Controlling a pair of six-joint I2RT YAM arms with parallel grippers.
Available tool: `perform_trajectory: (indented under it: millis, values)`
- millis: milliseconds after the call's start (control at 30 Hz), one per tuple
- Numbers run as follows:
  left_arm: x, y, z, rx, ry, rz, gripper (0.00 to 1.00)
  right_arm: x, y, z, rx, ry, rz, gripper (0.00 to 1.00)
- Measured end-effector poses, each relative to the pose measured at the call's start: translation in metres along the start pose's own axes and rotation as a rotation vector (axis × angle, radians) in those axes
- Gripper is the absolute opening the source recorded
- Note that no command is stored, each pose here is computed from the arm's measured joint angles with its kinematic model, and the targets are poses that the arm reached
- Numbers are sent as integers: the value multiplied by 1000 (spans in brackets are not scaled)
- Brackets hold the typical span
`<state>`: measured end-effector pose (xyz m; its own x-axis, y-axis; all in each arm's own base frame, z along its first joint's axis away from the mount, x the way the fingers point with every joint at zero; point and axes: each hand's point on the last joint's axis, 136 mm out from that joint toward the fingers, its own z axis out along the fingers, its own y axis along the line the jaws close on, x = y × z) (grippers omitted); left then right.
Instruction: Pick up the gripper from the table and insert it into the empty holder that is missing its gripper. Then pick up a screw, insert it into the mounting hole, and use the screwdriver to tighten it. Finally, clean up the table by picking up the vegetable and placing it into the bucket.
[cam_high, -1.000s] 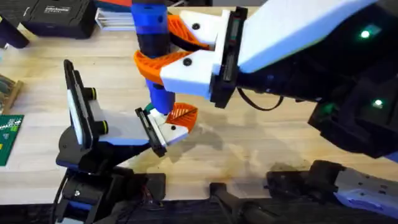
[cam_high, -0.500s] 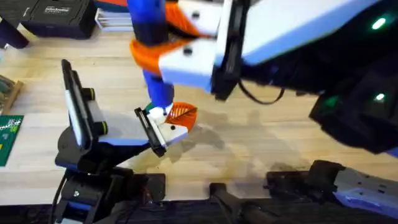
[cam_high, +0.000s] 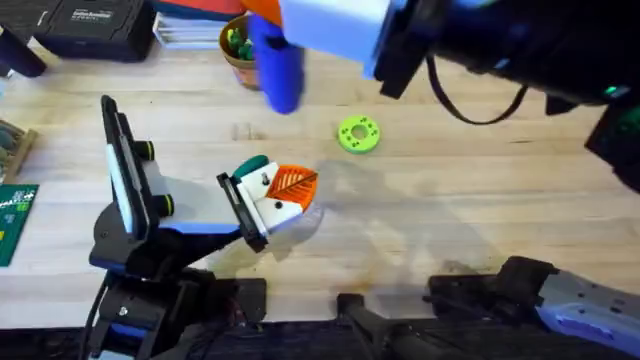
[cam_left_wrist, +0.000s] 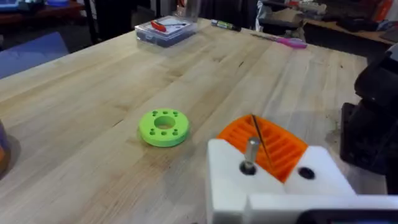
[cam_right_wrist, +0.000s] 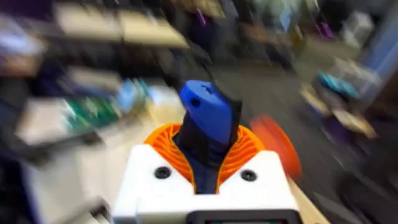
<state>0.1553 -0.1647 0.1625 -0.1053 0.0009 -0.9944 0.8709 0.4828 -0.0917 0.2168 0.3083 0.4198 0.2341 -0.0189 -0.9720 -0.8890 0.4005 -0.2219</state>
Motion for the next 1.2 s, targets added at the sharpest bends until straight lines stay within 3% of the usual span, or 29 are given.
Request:
perform_trajectory:
  millis: [167,267,367,567,767,800,833,900,933,1067,1200]
  values:
    - [0,0,0,0,0,0,9,94,-64,-26,251,395,-113,126]
    - [0,0,0,0,0,0,9,157,-115,-61,406,684,-189,126]
    - [0,0,0,0,0,0,9,221,-153,-100,481,957,-215,126]
    - [0,0,0,0,0,0,9,322,-184,-151,428,1319,-226,126]
    - [0,0,0,0,0,0,9,387,-172,-171,253,1516,-252,126]
    - [0,0,0,0,0,0,11,394,-168,-174,222,1543,-250,156]
    - [0,0,0,0,0,0,22,399,-163,-177,195,1563,-246,268]
    - [0,0,0,0,0,0,83,404,-155,-180,154,1592,-241,565]
    - [0,0,0,0,0,-1,323,398,-157,-178,172,1583,-239,957]
    - [0,0,0,0,0,-2,932,390,-152,-181,201,1579,-179,992]
    - [0,0,0,0,0,-3,985,375,-149,-184,259,1561,-127,992]
